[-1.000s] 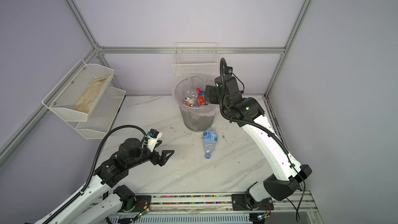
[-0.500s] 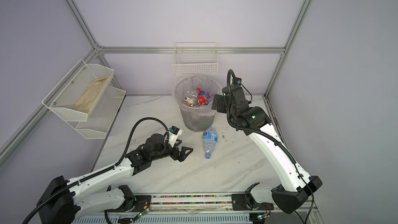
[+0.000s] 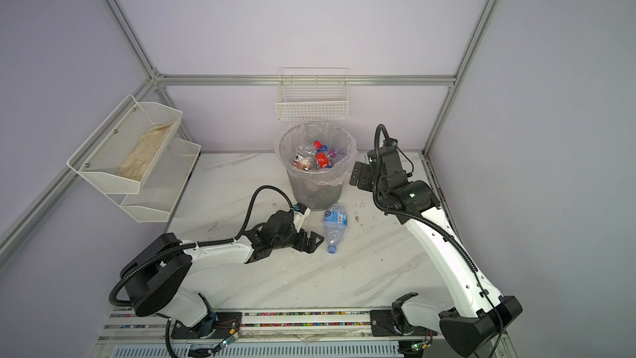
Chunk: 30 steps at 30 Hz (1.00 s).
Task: Throw the plastic bottles in the bin
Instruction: 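Withdraw the right gripper from the basket while the left gripper reaches toward the blue-labelled bottle, then lower the left gripper onto the blue-labelled bottle's cap end and close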
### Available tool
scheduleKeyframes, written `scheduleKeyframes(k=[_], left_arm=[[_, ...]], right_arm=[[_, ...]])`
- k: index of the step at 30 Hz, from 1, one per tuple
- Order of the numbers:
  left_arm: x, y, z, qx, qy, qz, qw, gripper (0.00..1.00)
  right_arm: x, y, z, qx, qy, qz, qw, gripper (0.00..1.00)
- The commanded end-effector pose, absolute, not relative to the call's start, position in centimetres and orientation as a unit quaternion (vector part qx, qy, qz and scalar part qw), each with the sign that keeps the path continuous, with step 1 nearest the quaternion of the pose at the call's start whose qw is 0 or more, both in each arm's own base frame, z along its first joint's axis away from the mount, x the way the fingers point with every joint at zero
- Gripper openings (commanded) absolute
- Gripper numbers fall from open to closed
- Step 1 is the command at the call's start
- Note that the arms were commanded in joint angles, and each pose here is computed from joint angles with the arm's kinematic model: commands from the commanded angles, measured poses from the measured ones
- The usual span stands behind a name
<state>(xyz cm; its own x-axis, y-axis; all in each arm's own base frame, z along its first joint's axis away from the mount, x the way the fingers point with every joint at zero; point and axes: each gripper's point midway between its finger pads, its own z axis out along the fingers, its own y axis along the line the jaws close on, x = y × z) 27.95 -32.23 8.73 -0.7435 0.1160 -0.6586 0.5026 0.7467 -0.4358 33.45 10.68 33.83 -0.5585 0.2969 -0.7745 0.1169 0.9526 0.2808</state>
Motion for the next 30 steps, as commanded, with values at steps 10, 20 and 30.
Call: scheduleKeyframes(k=[10, 20, 30], left_arm=[[31.3, -35.1, 10.9, 0.151, 0.870, -0.319, 0.343, 0.97], [31.6, -36.6, 10.5, 0.156, 0.870, -0.329, 0.333, 0.97], [32.0, -39.2, 10.9, 0.143, 0.856, -0.370, 0.331, 0.96]], right_arm=[[33.4, 10.5, 33.4, 0.117, 0.876, 0.108, 0.455, 0.97], [33.5, 10.6, 33.2, 0.116, 0.876, 0.114, 0.455, 0.97], [33.2, 10.3, 32.6, 0.117, 0.877, 0.114, 0.453, 0.97]])
